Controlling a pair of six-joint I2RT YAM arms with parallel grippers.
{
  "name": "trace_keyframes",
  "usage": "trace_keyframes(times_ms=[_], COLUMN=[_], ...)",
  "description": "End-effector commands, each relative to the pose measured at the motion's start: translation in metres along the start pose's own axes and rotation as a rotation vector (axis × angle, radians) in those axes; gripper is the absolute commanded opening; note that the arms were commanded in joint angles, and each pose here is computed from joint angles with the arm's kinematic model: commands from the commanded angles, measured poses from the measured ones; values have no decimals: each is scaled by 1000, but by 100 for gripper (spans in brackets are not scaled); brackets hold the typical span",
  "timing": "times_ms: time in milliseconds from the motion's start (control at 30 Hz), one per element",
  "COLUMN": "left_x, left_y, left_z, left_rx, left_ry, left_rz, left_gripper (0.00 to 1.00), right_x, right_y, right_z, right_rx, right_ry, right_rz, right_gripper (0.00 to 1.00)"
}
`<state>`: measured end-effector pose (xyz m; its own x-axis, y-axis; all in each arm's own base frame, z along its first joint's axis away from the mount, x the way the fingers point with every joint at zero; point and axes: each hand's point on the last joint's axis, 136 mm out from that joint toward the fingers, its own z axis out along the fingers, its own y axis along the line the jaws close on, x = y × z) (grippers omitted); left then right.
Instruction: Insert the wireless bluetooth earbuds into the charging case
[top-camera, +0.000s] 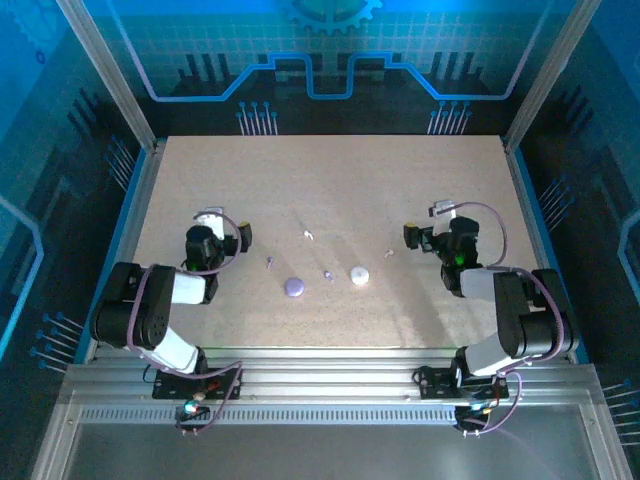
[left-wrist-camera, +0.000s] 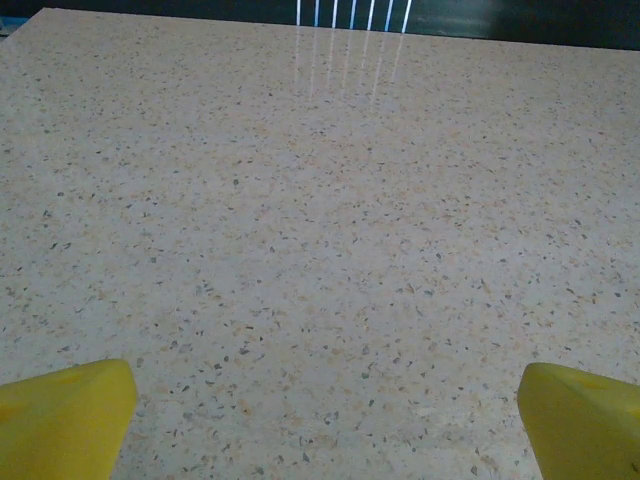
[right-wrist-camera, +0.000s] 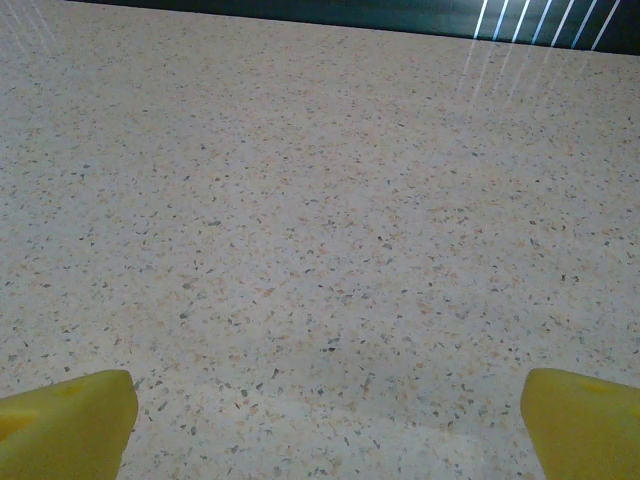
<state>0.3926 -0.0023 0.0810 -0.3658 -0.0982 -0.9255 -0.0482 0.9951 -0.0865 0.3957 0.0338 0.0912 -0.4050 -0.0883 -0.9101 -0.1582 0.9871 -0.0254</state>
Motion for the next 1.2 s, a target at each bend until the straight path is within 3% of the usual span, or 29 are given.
trace_keyframes(times_ms=[0, 900, 1033, 1167], left_x=[-15, -19, -38, -70], left_y=[-2, -5, -5, -12], left_z=[1, -3, -18, -32], left_rx=[19, 33, 18, 8], left_ry=[-36, -50, -51, -4], left_rz=[14, 16, 24, -29], left_gripper=[99, 99, 99, 99], right_x=[-3, -10, -29, -38], right_y=[1, -2, -6, 0], right_z=[1, -1, -10, -31], right_rx=[-3, 3, 20, 5], right_ry=[-17, -5, 94, 306], right_rz=[-11, -5, 32, 97], right_gripper=[100, 100, 100, 100])
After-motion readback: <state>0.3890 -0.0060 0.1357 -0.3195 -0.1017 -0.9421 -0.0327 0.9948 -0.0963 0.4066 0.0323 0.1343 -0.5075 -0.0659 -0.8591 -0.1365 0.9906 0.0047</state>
